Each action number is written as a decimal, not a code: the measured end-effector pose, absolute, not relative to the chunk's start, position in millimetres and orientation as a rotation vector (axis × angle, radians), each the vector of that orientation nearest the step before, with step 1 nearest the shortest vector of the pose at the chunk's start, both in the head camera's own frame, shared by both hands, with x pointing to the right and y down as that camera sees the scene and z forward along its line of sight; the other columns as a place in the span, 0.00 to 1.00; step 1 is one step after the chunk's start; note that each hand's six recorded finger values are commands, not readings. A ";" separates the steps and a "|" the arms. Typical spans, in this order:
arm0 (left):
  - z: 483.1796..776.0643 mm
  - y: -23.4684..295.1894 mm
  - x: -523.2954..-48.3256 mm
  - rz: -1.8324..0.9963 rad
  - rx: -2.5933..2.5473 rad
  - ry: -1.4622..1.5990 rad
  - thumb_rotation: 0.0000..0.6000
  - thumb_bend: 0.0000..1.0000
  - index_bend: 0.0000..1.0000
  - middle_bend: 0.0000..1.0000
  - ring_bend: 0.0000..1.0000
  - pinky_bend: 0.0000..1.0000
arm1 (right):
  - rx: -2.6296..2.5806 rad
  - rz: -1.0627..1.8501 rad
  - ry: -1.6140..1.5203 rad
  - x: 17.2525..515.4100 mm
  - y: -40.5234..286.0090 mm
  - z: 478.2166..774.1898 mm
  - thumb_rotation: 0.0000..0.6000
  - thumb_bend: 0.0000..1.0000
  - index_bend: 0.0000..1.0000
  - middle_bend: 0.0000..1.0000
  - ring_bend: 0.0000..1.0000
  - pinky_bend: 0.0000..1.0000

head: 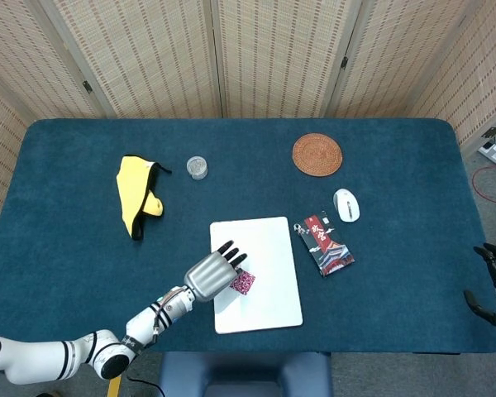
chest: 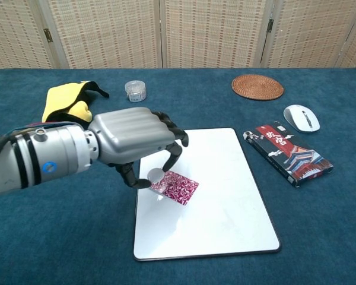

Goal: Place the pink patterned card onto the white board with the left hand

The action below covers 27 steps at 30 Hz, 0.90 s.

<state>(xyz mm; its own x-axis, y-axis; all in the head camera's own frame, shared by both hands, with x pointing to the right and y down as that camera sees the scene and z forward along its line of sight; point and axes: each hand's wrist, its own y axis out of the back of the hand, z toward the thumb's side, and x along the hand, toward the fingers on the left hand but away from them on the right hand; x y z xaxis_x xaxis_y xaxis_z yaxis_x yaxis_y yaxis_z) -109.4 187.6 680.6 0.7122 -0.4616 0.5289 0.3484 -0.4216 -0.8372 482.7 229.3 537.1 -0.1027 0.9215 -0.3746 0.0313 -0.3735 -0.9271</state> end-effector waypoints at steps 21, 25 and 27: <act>704.9 184.8 -64.1 -0.978 -1.752 -0.010 1.00 0.36 0.49 0.21 0.19 0.13 | -1.427 1.584 -1.115 496.0 233.1 533.6 1.00 0.31 0.18 0.18 0.24 0.16; 705.9 184.7 -67.1 -1.003 -1.741 -0.017 1.00 0.36 0.36 0.20 0.17 0.12 | -1.428 1.584 -1.114 496.2 233.0 534.1 1.00 0.31 0.18 0.18 0.24 0.16; 704.2 184.4 -68.9 -1.014 -1.738 -0.012 1.00 0.36 0.25 0.19 0.16 0.12 | -1.429 1.584 -1.116 496.1 233.0 534.1 1.00 0.31 0.18 0.18 0.24 0.16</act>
<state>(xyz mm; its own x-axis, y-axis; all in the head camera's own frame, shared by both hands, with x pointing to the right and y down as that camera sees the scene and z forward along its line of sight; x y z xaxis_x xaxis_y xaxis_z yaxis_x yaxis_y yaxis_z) -68.9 184.4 704.2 0.6374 -0.4484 0.6267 0.4633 -0.4268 -0.7766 496.1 233.0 534.1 -0.1287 0.9203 -0.3695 0.0386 -0.3676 -0.9292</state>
